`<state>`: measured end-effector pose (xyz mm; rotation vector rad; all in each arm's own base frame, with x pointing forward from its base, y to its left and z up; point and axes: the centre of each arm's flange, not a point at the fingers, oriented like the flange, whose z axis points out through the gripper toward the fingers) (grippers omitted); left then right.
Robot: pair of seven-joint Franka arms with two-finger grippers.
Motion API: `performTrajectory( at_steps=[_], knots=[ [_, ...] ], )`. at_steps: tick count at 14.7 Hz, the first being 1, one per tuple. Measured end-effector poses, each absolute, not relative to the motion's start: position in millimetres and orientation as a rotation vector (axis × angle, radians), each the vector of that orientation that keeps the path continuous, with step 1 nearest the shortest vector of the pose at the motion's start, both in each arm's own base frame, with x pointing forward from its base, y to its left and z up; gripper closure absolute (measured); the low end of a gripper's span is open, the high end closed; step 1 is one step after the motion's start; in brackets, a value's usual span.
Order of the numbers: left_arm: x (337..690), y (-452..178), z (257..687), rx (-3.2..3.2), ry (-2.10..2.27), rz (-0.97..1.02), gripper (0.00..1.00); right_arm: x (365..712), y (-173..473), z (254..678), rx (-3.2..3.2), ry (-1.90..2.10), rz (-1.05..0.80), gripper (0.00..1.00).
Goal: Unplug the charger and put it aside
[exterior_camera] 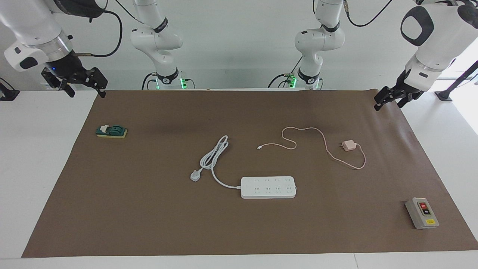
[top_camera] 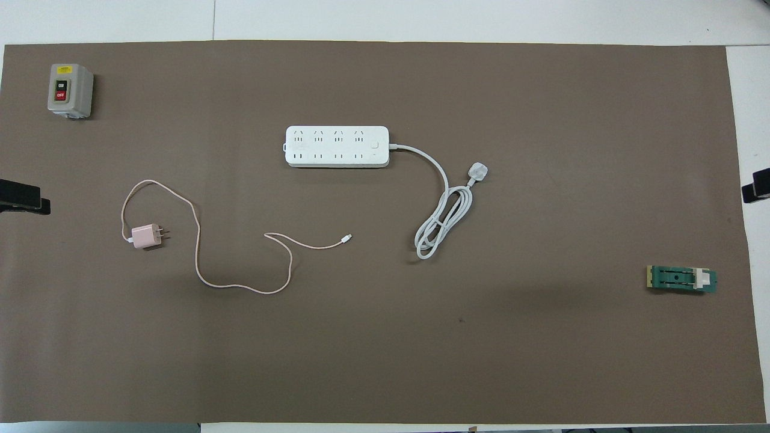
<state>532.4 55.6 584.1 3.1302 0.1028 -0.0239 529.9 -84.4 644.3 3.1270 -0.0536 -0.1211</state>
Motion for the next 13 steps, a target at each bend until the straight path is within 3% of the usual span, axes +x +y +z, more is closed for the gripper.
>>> performTrajectory(
  at_steps=[13],
  knots=[
    [539.7,11.3,589.1,3.112,0.008,-0.107,0.0,524.3,-74.8,636.5,3.088,-0.022,-0.103,0.0]
  ],
)
